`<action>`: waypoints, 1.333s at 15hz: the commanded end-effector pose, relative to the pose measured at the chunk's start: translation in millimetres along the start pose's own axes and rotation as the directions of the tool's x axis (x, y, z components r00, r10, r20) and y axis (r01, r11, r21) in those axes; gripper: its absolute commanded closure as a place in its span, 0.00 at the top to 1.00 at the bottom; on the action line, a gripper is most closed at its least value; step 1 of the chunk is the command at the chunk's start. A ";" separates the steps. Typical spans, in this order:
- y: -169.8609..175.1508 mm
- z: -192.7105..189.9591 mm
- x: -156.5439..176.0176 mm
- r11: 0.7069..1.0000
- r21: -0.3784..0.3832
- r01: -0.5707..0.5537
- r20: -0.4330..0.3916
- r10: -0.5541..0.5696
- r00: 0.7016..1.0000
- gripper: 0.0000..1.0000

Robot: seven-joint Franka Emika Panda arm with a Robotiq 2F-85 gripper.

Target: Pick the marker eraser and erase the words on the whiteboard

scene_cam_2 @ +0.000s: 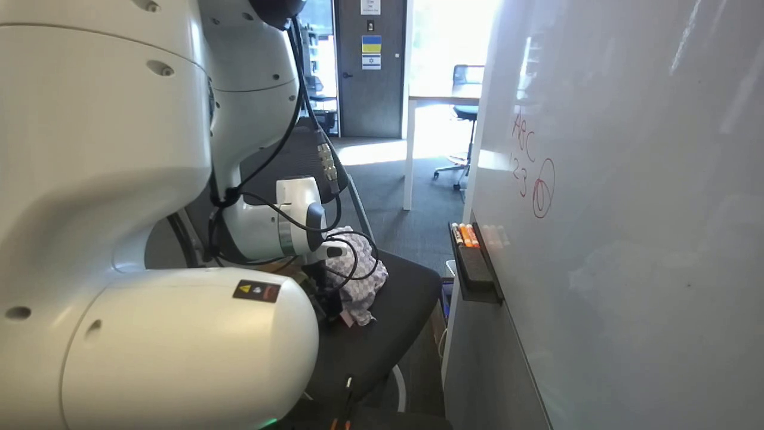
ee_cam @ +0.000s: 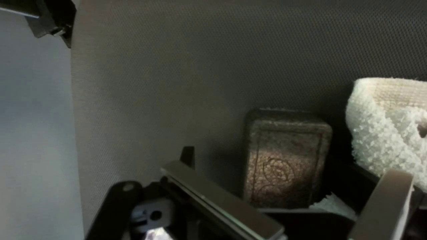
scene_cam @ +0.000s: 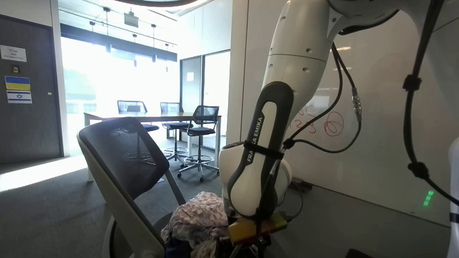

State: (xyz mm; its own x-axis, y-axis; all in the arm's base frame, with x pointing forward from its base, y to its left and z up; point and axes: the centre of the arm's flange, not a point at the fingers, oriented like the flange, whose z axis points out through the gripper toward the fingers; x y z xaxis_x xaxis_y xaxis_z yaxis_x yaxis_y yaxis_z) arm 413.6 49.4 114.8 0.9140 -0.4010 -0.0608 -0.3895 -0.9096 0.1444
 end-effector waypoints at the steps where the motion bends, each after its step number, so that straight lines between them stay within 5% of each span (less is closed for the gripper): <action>1: -9.4 4.6 -6.1 1.000 0.012 0.009 0.017 -0.009 1.000 1.00; 6: -13.0 10.1 -7.1 1.000 0.012 0.004 0.019 -0.005 1.000 1.00; 7: -14.3 9.7 -8.0 1.000 0.013 0.016 0.020 -0.016 1.000 0.79; 13: -26.8 1.1 -8.6 0.999 0.018 0.050 -0.007 -0.050 0.999 0.34; 20: 8.1 -26.7 -12.7 0.978 -0.203 0.041 0.036 -0.035 0.999 0.33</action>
State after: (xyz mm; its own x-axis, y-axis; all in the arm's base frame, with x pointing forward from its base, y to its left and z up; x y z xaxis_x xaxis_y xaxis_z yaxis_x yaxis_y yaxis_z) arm 409.0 62.8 112.1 0.9250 -0.3654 -0.1040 -0.3327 -0.9112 0.2428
